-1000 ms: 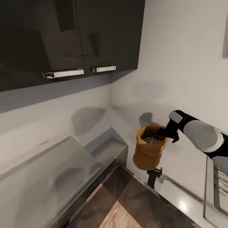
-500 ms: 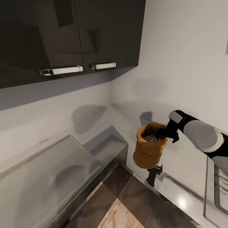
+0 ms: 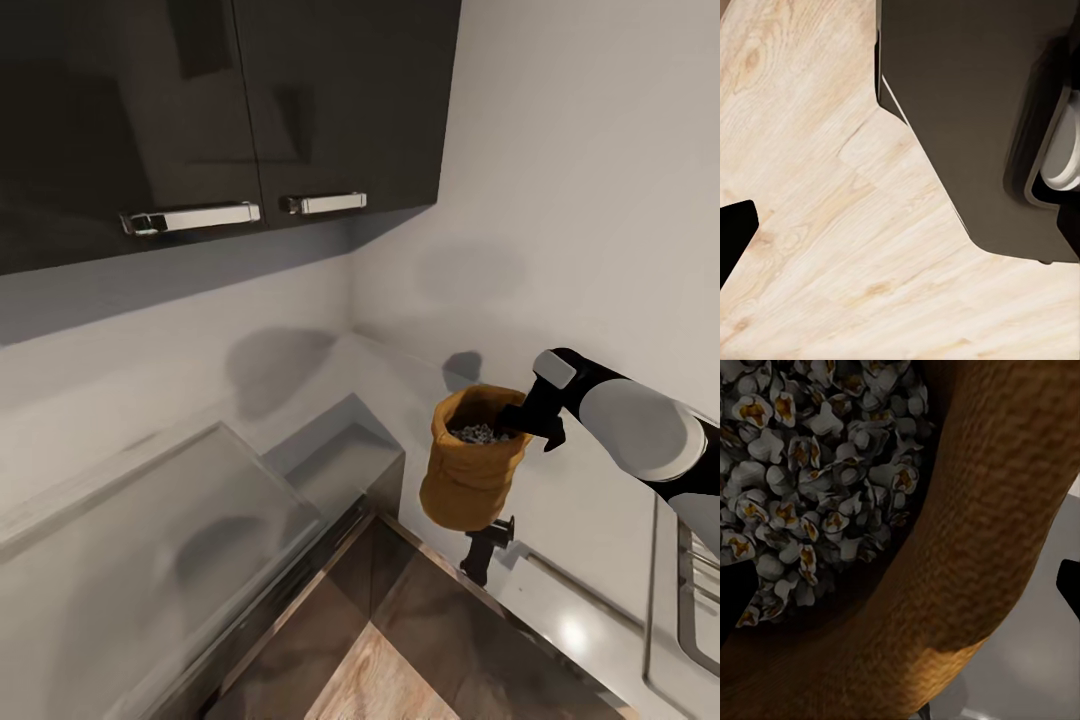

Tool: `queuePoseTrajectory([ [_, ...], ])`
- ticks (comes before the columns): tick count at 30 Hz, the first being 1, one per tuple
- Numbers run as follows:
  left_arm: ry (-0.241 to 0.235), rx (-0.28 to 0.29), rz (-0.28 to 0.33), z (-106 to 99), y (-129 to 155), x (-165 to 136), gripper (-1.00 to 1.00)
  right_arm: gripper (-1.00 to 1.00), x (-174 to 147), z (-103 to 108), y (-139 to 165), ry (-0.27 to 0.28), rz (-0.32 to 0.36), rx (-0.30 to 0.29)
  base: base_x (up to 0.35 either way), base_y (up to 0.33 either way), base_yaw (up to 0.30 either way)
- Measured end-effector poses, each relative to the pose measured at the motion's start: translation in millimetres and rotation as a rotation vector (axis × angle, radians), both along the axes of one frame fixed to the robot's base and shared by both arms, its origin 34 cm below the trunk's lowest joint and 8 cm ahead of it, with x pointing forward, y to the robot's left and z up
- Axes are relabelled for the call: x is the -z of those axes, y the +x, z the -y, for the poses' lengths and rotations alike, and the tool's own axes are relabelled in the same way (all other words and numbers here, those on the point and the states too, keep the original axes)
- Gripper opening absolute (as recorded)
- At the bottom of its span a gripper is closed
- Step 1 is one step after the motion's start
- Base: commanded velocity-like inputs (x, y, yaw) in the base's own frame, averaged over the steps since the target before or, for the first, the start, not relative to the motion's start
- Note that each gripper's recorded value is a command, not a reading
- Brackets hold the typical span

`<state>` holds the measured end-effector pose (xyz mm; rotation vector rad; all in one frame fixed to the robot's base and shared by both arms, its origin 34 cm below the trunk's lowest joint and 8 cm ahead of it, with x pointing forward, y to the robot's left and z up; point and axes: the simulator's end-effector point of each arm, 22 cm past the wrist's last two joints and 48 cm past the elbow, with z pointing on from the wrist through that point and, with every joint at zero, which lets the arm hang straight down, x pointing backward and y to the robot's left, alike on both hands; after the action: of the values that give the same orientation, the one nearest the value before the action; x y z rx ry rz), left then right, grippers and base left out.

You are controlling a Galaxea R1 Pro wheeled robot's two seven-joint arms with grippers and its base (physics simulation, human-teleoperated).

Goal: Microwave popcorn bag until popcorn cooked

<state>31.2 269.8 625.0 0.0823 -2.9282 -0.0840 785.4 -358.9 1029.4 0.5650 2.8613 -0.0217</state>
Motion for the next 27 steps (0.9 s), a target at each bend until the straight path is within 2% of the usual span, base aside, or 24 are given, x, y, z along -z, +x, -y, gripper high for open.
queuePoseTrajectory([
  [7,0.000,0.000,0.000,-0.1,0.0,0.0,1.00,1.00,0.3,0.1,-0.2,-0.001,-0.001,0.000,0.000,0.000,0.000],
  [8,0.000,0.000,0.000,-0.1,0.0,0.0,1.00,-1.00,0.3,0.1,-0.2,-0.001,-0.001,0.000,0.000,0.000,0.000],
  [27,0.000,0.000,0.006,0.0,2.2,0.5,1.00,-1.00,-4.2,1.4,-0.6,-0.002,0.005,0.000,0.000,0.000,0.000],
])
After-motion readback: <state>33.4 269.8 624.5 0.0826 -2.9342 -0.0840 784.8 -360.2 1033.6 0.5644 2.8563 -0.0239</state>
